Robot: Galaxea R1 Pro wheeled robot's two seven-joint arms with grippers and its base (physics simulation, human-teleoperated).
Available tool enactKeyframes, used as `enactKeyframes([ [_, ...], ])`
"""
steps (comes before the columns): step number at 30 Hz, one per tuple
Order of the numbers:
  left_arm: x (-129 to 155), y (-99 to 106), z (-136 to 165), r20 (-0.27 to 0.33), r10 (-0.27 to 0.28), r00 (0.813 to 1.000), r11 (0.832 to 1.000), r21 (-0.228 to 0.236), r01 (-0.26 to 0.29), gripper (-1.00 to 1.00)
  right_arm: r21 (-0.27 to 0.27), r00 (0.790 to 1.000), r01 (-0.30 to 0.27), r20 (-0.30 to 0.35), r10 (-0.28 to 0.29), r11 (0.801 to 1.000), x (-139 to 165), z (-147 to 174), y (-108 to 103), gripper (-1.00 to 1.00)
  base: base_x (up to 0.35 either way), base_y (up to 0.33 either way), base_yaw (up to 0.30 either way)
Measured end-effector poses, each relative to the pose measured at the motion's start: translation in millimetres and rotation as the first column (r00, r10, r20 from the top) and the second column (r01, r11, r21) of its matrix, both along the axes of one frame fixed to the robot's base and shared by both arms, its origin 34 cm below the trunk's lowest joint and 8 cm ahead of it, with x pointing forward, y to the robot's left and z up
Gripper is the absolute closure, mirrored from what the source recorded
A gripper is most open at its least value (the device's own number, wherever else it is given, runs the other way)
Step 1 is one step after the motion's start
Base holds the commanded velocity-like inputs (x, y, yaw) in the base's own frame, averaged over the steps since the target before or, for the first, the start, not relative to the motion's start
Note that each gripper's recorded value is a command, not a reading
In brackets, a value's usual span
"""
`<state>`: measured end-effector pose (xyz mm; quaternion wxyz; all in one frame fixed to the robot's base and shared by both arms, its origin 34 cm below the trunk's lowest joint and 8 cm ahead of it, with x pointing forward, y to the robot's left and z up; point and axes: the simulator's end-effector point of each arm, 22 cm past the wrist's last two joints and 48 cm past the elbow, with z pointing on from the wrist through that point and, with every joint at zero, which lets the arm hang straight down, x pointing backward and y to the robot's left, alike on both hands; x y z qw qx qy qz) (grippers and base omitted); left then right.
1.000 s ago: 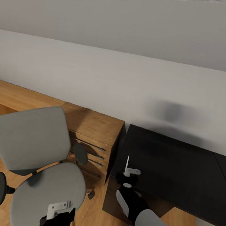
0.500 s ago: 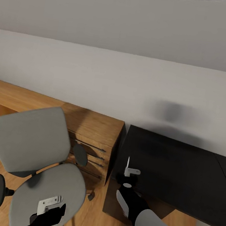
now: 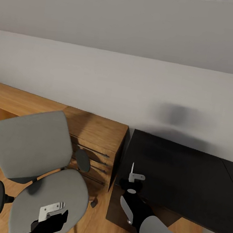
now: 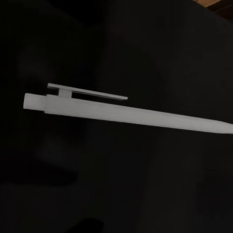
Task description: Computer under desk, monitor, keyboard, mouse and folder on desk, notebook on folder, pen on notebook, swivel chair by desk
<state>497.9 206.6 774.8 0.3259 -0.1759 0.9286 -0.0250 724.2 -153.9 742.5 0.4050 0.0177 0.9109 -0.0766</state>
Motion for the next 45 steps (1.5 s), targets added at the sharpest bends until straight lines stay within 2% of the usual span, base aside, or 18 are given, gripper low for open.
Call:
enactKeyframes([
  [5,-1,-8,1,0.002,-0.02,1.0,1.0,-0.006,0.02,-1.0,0.001,1.0,0.001,0.0,-0.001,1.0,0,0,0,-1.0,0.096,0.0,0.0],
  [9,-1,-23,2,0.004,-0.051,0.999,0.999,-0.015,0.051,-1.0,0.041,0.999,0.026,-0.036,-0.025,0.999,-6,-7,2,-1.0,0.022,0.0,0.0],
  [13,-2,-29,2,0.005,-0.064,0.998,0.998,-0.018,0.065,-1.0,0.068,0.999,0.023,-0.05,-0.02,0.997,-7,-10,5,-1.0,0.005,0.0,0.0],
  [45,-2,-33,4,0.005,-0.067,0.998,0.998,-0.023,0.067,-1.0,0.076,0.998,0.029,-0.05,-0.025,0.997,-4,-8,4,-1.0,0.0,0.0,0.0],
])
